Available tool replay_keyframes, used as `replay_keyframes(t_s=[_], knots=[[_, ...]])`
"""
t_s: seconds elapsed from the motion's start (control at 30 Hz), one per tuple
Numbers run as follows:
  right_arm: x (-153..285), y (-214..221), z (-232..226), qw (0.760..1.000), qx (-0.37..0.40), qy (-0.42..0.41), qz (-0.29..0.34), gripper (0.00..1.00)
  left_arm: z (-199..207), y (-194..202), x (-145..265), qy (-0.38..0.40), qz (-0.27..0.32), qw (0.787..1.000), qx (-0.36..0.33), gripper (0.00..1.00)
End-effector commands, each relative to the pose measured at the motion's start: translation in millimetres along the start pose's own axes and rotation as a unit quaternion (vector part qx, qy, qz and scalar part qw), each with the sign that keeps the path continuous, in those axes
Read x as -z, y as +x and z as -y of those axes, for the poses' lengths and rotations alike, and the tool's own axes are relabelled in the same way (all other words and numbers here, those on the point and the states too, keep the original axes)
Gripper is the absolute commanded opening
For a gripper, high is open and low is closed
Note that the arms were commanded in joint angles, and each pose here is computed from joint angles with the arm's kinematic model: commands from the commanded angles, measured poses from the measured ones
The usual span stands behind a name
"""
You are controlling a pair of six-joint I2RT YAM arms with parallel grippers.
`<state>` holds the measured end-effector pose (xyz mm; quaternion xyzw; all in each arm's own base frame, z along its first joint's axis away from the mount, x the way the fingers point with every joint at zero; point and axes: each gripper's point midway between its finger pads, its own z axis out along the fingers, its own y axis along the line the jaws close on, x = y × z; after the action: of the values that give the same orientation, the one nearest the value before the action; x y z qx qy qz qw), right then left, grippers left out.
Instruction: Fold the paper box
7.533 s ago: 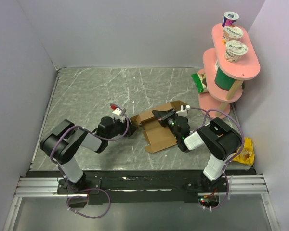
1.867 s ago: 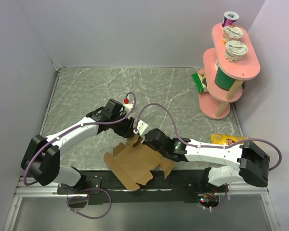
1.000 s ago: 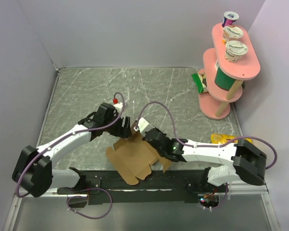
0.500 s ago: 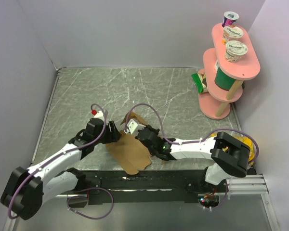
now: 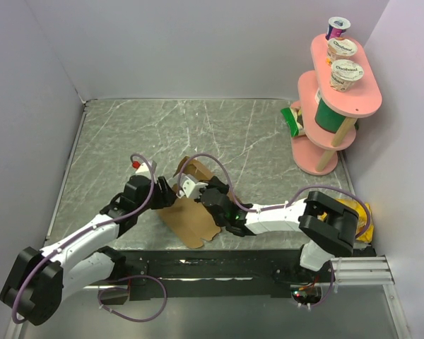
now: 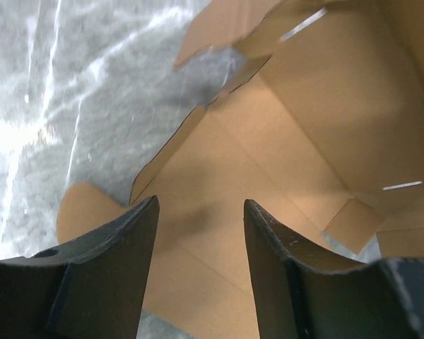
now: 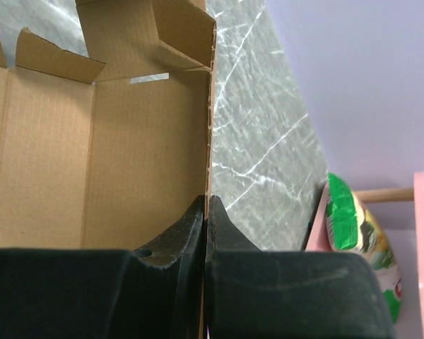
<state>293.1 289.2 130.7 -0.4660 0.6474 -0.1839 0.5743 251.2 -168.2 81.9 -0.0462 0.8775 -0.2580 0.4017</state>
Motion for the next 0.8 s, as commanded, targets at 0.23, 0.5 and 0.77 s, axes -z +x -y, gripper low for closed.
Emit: replay_keyframes(t_s=[0.23,0.5,0.77], knots=[[-9,-8,11,0.998,0.027,0.021,0.047,0.0,26,-91,6,0.037,0.131,0.989,-0.051,0.58],[-18,-8,7,0.996,0.061,0.035,0.049,0.0,34,-113,-15,0.059,0.137,0.986,-0.08,0.6],[-17,-10,4,0.996,0.063,0.02,0.052,0.0,42,-102,-37,0.102,0.119,0.98,-0.12,0.6]])
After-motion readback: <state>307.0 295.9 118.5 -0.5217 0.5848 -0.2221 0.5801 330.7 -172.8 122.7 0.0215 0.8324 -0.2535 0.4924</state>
